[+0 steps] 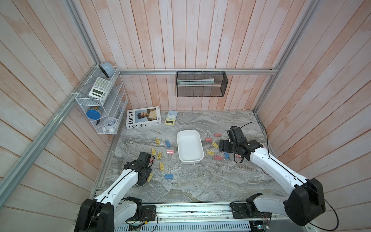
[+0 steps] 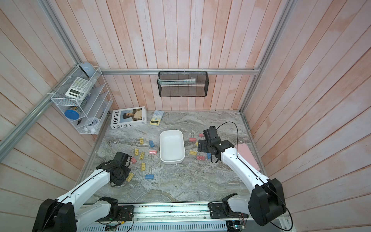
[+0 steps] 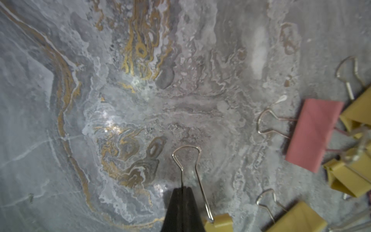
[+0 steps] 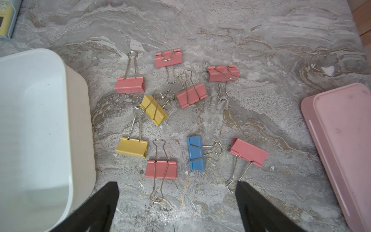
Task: Take out the binder clips from the storage box
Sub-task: Place the binder clip at the center of the board, then reset both arms
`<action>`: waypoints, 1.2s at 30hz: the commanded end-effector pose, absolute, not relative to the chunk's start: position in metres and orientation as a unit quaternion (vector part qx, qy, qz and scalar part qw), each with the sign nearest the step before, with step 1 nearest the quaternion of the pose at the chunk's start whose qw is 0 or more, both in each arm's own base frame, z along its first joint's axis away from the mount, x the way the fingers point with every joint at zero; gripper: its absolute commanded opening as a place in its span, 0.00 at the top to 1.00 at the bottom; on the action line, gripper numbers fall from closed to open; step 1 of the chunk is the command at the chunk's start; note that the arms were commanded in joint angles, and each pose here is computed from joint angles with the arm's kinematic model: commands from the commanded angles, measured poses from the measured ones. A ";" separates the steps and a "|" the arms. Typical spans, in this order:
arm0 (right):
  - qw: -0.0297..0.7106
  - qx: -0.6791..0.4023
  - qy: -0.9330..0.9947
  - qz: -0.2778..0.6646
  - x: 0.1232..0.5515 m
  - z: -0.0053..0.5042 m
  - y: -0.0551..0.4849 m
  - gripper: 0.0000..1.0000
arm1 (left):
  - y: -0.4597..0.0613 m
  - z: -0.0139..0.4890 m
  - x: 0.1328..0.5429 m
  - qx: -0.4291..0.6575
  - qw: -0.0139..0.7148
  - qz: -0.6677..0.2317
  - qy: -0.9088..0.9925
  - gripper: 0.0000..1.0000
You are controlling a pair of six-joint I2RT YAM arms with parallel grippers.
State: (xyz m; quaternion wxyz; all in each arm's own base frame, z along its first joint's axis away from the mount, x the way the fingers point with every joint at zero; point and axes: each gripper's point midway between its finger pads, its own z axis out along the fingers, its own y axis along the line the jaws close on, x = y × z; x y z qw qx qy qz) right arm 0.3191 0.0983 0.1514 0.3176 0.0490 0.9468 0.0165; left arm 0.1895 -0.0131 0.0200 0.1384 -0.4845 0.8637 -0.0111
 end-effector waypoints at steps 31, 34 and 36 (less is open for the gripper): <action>0.578 0.045 0.804 -0.135 0.368 0.125 0.004 0.02 | 0.087 0.145 0.362 -0.253 0.563 0.171 0.768 0.00; 0.576 0.026 0.806 -0.135 0.381 0.122 0.006 0.02 | 0.081 0.134 0.374 -0.220 0.575 0.161 0.772 0.00; 0.573 0.003 0.809 -0.133 0.385 0.118 0.010 0.02 | 0.075 0.137 0.384 -0.206 0.597 0.139 0.763 0.00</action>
